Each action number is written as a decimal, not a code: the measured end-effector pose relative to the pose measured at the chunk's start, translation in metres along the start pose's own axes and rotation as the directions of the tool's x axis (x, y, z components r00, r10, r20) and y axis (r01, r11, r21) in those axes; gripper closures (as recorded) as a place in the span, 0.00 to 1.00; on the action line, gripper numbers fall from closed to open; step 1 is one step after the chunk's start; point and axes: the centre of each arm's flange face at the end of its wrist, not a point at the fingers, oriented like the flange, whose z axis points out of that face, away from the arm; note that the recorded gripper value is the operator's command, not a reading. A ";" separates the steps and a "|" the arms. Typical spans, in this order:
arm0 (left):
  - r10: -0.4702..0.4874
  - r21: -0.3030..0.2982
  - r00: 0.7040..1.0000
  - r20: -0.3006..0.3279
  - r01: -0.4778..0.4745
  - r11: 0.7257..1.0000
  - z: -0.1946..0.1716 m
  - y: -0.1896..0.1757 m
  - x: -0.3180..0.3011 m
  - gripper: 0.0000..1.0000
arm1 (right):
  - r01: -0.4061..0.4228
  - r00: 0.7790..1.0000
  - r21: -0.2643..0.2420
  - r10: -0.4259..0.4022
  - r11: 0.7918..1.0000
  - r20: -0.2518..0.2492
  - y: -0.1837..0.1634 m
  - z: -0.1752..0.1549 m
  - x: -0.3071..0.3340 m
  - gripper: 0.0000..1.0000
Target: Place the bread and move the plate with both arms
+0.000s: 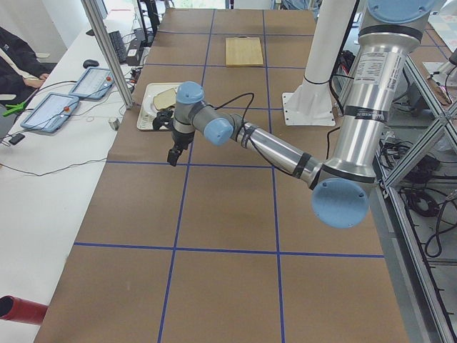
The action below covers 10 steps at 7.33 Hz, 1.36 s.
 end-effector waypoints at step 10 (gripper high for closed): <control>-0.242 -0.256 0.955 -0.170 0.194 0.947 -0.037 0.163 -0.202 0.01 | 0.004 1.000 0.001 -0.004 1.000 -0.001 0.001 0.000 0.000 0.00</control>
